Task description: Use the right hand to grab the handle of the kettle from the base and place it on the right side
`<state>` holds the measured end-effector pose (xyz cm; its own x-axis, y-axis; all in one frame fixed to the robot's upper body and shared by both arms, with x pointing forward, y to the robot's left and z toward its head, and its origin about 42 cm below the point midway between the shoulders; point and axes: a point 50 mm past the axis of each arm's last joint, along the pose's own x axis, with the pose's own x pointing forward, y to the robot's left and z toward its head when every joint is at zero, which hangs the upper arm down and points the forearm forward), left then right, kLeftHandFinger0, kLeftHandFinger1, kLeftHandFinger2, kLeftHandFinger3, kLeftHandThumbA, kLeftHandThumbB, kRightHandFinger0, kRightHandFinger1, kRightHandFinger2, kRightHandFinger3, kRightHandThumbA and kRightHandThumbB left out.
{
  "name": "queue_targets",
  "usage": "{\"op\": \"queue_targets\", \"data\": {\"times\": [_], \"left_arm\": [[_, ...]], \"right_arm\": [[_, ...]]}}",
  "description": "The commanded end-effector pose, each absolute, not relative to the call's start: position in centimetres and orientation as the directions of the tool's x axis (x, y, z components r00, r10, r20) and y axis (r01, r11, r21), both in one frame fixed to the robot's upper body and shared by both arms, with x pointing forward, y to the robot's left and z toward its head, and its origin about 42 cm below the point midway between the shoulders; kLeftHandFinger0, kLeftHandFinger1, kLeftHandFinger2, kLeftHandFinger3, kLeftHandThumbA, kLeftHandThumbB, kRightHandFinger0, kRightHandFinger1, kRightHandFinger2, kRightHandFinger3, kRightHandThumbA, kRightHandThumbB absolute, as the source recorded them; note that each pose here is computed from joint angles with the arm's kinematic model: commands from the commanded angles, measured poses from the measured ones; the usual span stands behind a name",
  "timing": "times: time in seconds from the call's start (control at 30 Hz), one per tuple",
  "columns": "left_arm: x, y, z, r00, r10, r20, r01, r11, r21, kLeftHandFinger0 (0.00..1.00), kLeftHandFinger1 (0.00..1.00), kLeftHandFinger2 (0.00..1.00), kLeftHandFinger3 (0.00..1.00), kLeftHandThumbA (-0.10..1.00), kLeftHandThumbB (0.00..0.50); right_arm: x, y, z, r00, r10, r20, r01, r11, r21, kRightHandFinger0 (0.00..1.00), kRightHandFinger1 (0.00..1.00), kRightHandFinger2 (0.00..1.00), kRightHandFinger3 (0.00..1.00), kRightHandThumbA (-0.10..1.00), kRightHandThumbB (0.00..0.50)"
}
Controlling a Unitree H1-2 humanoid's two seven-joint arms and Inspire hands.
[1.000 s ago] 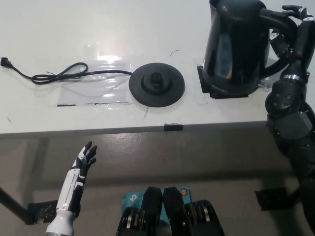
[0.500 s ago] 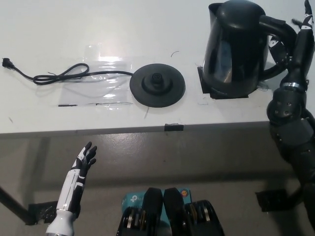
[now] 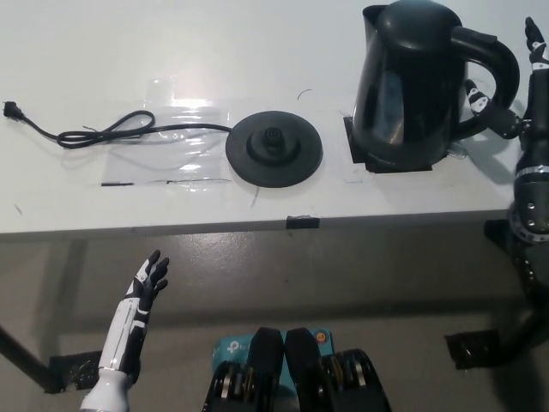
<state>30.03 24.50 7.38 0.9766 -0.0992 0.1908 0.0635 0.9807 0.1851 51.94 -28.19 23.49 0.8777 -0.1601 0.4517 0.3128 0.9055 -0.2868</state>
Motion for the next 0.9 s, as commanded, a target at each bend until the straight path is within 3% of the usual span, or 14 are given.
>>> {"op": "queue_targets", "data": {"times": [0.0, 0.2, 0.4, 0.47, 0.5, 0.57, 0.6, 0.7, 0.73, 0.8, 0.87], "left_arm": [[30.2, 24.5, 8.4, 0.963, -0.11, 0.244, 0.065, 0.98, 0.188, 1.0, 1.0, 1.0, 1.0, 1.0, 0.5], [30.3, 24.5, 8.4, 0.964, -0.113, 0.241, 0.067, 0.979, 0.192, 1.0, 1.0, 1.0, 1.0, 1.0, 0.5], [30.3, 24.5, 8.4, 0.963, -0.114, 0.243, 0.072, 0.982, 0.177, 1.0, 1.0, 1.0, 1.0, 1.0, 0.5], [30.3, 24.6, 8.4, 0.964, -0.115, 0.241, 0.072, 0.98, 0.183, 1.0, 1.0, 1.0, 1.0, 1.0, 0.5], [30.3, 24.6, 8.4, 0.964, -0.116, 0.241, 0.072, 0.98, 0.183, 1.0, 1.0, 1.0, 1.0, 1.0, 0.5], [30.5, 24.7, 8.6, 0.962, -0.115, 0.246, 0.068, 0.979, 0.19, 1.0, 1.0, 1.0, 1.0, 1.0, 0.5], [30.6, 24.7, 8.6, 0.962, -0.114, 0.249, 0.066, 0.979, 0.192, 1.0, 1.0, 1.0, 1.0, 1.0, 0.5], [30.9, 24.9, 8.8, 0.961, -0.11, 0.254, 0.064, 0.981, 0.184, 1.0, 1.0, 1.0, 1.0, 1.0, 0.493], [30.9, 24.8, 8.8, 0.961, -0.111, 0.253, 0.064, 0.98, 0.186, 1.0, 1.0, 1.0, 1.0, 1.0, 0.492], [31.0, 24.8, 8.7, 0.962, -0.112, 0.248, 0.065, 0.98, 0.188, 1.0, 1.0, 1.0, 1.0, 1.0, 0.5], [30.8, 24.8, 8.6, 0.964, -0.114, 0.242, 0.067, 0.978, 0.196, 1.0, 1.0, 1.0, 1.0, 1.0, 0.5]], "right_arm": [[51.9, -29.6, 27.8, 0.841, -0.047, 0.538, 0.21, 0.946, -0.246, 1.0, 1.0, 1.0, 1.0, 0.73, 0.5], [50.4, -29.8, 28.1, 0.827, -0.02, 0.561, 0.176, 0.958, -0.225, 1.0, 1.0, 1.0, 1.0, 0.77, 0.5], [47.4, -29.7, 28.8, 0.763, -0.041, 0.646, 0.195, 0.966, -0.169, 1.0, 1.0, 1.0, 1.0, 0.94, 0.5], [45.8, -29.7, 29.1, 0.72, -0.126, 0.682, 0.251, 0.964, -0.087, 1.0, 1.0, 1.0, 1.0, 1.0, 0.5], [44.8, -29.6, 29.4, 0.686, -0.175, 0.707, 0.251, 0.968, -0.004, 1.0, 1.0, 1.0, 1.0, 1.0, 0.5], [41.9, -28.8, 30.9, 0.567, -0.216, 0.795, 0.26, 0.963, 0.076, 1.0, 1.0, 1.0, 1.0, 1.0, 0.434], [40.8, -28.4, 31.5, 0.521, -0.227, 0.823, 0.28, 0.956, 0.087, 1.0, 1.0, 1.0, 1.0, 1.0, 0.427], [34.9, -25.4, 32.8, 0.398, -0.189, 0.898, 0.279, 0.957, 0.078, 1.0, 1.0, 1.0, 1.0, 1.0, 0.479], [33.6, -24.5, 32.5, 0.388, -0.17, 0.906, 0.271, 0.96, 0.064, 1.0, 1.0, 1.0, 1.0, 1.0, 0.48], [31.1, -22.3, 30.4, 0.403, -0.123, 0.907, 0.268, 0.963, 0.011, 1.0, 1.0, 1.0, 1.0, 1.0, 0.436], [30.2, -21.4, 27.7, 0.482, -0.083, 0.872, 0.25, 0.967, -0.046, 1.0, 1.0, 1.0, 1.0, 1.0, 0.393]]}}
